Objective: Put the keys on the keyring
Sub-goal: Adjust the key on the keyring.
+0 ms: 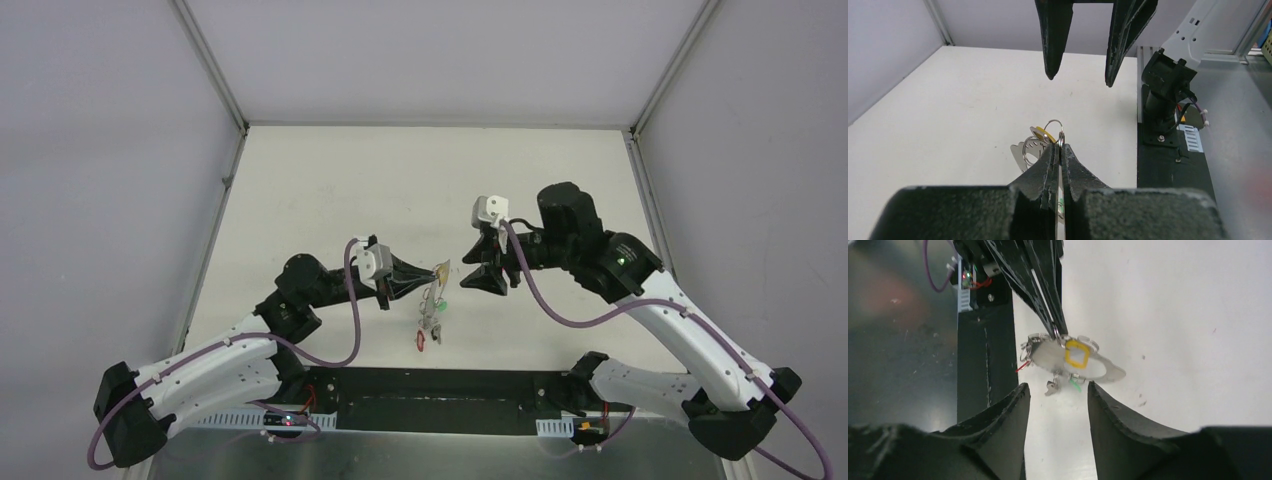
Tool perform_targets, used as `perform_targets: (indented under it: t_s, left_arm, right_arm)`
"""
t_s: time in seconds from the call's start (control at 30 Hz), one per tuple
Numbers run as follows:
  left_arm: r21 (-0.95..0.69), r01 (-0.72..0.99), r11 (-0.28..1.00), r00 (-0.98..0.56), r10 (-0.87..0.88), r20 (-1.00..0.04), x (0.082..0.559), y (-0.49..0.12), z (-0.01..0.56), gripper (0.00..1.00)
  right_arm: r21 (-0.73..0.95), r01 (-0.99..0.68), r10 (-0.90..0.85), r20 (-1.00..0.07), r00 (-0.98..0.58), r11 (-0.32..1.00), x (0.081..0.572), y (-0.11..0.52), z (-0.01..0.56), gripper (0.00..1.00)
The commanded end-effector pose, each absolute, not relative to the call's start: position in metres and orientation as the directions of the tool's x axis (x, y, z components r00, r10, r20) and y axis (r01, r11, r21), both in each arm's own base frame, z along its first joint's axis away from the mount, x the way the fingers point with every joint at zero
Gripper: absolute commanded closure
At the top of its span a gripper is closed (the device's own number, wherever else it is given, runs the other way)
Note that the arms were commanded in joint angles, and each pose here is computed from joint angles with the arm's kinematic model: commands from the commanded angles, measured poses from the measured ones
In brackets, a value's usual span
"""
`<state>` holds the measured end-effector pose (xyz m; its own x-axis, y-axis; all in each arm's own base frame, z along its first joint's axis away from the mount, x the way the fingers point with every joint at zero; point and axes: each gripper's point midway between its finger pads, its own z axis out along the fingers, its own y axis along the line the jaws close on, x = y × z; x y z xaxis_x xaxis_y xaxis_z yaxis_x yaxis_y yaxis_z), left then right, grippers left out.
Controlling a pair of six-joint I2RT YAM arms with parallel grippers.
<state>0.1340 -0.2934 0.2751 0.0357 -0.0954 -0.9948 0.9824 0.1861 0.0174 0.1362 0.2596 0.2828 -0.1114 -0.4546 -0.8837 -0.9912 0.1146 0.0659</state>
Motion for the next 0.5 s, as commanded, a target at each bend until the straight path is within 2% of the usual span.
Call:
perform_targets:
  t_s: [0.0, 0.2, 0.47]
  left_arm:
    - [0.087, 0.978, 0.192, 0.139, -0.278, -0.951, 0.127, -0.289, 0.323, 1.0]
    - [0.092, 0.982, 0.167, 0.14, -0.304, -0.942, 0.123, -0.29, 0.328, 1.0]
    - [0.082, 0.988, 0.133, 0.12, -0.309, -0.943, 0.12, -0.295, 0.331, 1.0]
  right_arm:
    - [-0.068, -0.998, -0.238, -0.969, 0.064, 0.009, 0.134, 0.282, 0.331, 0.53]
    - [-0.146, -0.987, -0.156, -0.975, 0.156, -0.074, 0.121, 0.285, 0.342, 0.57]
    - [-0.171, -0.977, -0.156, -0.97, 0.189, -0.125, 0.122, 0.29, 0.333, 0.58]
